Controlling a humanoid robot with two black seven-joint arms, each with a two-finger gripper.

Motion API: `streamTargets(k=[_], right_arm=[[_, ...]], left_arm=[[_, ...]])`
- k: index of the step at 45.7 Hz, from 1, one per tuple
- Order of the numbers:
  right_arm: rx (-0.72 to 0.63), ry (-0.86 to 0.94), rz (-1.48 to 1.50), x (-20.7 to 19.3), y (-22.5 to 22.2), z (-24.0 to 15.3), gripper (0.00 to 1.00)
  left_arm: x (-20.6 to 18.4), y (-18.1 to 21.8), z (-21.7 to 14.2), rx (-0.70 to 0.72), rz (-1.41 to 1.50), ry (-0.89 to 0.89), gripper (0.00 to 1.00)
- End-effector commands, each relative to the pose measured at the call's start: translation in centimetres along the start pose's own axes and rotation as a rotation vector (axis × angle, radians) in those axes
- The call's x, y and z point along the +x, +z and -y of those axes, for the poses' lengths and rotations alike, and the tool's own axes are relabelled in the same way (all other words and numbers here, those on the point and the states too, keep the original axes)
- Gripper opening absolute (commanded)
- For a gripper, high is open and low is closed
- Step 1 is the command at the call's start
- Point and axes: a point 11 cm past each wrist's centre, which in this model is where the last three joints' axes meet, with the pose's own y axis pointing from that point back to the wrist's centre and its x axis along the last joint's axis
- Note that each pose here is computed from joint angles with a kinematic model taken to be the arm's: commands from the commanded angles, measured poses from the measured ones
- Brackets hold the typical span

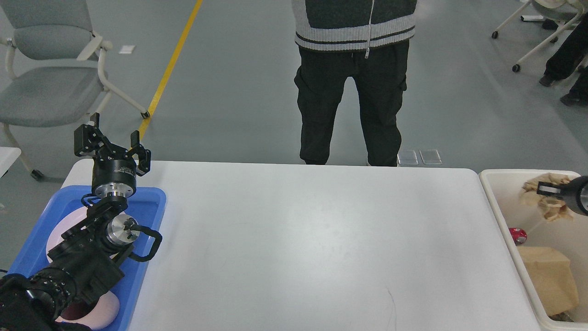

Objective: Tidy desktop

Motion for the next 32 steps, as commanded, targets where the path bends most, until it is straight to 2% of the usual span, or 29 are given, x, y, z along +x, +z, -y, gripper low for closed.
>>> streamTargets(k=[1,5,11,12,13,14,15,17,32], right_arm=[[-0.093,0.129,0.006,-2.8,4.6,2.1,0.00],[-0.146,0.174,0.094,-5.6,5.8,2.6,0.00],[-0.228,0.188,0.184,-6.7,5.2,3.0,0.00],[-0.233,0.188,0.194,-6.7,5.2,3.0,0.11],[-0.232,0.192,0.199,-6.7,5.0,3.1,0.69],[-0.239,0.190,0.190,-6.8,5.0,3.1,1.00],[-0.236,0.195,0.187,-6.8,4.8,3.1,0.94],[-0.234,0.201,0.188,-6.9,4.4,3.2,1.00],[-0.230,0.218,0.224,-7.0,4.2,3.3,1.00]], left_arm=[[0.0,0.0,0.0,0.000,0.000,0.000,0.96],[0.0,0.0,0.0,0.000,0.000,0.000,0.96],[0.0,0.0,0.0,0.000,0.000,0.000,0.96],[0.0,0.0,0.0,0.000,0.000,0.000,0.96],[0.0,0.0,0.0,0.000,0.000,0.000,0.96],[0.0,0.0,0.0,0.000,0.000,0.000,0.96],[0.0,0.0,0.0,0.000,0.000,0.000,0.96],[0.0,0.0,0.0,0.000,0.000,0.000,0.96],[-0.1,0.1,0.1,-0.003,-0.002,0.000,0.96]])
